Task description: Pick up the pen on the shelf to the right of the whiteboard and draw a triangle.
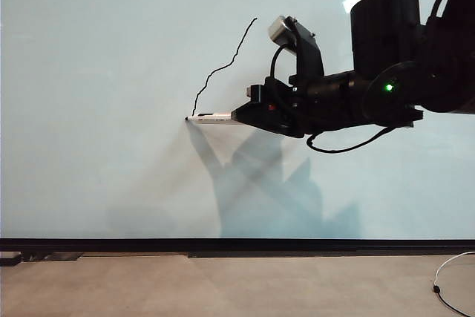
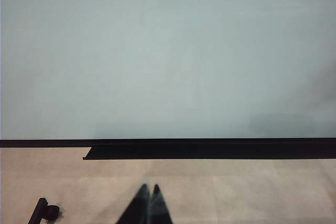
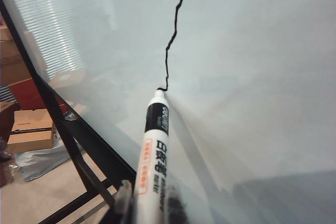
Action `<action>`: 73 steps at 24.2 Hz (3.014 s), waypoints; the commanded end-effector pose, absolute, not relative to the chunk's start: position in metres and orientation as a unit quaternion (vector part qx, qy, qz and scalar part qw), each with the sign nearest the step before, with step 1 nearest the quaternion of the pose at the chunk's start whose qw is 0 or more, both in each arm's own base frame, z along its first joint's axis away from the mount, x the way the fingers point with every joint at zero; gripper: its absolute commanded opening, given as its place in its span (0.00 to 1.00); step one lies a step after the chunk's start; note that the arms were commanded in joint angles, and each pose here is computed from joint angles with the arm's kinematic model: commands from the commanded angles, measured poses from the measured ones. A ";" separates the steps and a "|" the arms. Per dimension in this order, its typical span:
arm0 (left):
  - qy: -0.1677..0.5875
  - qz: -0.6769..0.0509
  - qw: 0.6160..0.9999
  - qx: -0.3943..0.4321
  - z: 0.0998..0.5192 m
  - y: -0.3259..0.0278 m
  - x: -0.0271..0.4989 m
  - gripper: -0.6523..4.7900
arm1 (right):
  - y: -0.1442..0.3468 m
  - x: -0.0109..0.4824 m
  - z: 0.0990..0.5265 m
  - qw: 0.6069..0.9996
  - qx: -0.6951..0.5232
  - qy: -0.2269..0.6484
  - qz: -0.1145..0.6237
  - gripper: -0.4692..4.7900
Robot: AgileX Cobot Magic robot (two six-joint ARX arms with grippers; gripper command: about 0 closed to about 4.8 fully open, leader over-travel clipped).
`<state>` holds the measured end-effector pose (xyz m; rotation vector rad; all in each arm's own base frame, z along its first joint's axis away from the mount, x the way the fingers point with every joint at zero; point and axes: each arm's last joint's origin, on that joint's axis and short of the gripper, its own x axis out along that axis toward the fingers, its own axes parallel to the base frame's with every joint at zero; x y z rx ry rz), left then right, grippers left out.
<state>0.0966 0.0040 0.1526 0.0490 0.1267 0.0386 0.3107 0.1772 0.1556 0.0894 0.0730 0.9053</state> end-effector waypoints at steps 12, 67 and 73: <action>0.056 0.017 0.998 0.025 0.155 0.004 0.097 0.11 | 0.176 0.313 0.159 0.907 0.037 0.021 0.419 0.08; 0.056 0.017 0.998 0.025 0.155 0.004 0.097 0.11 | 0.090 0.266 0.154 0.960 0.012 -0.004 0.279 0.08; 0.056 0.017 0.998 0.025 0.155 0.004 0.097 0.11 | 0.087 0.267 0.153 0.961 0.010 -0.003 0.275 0.08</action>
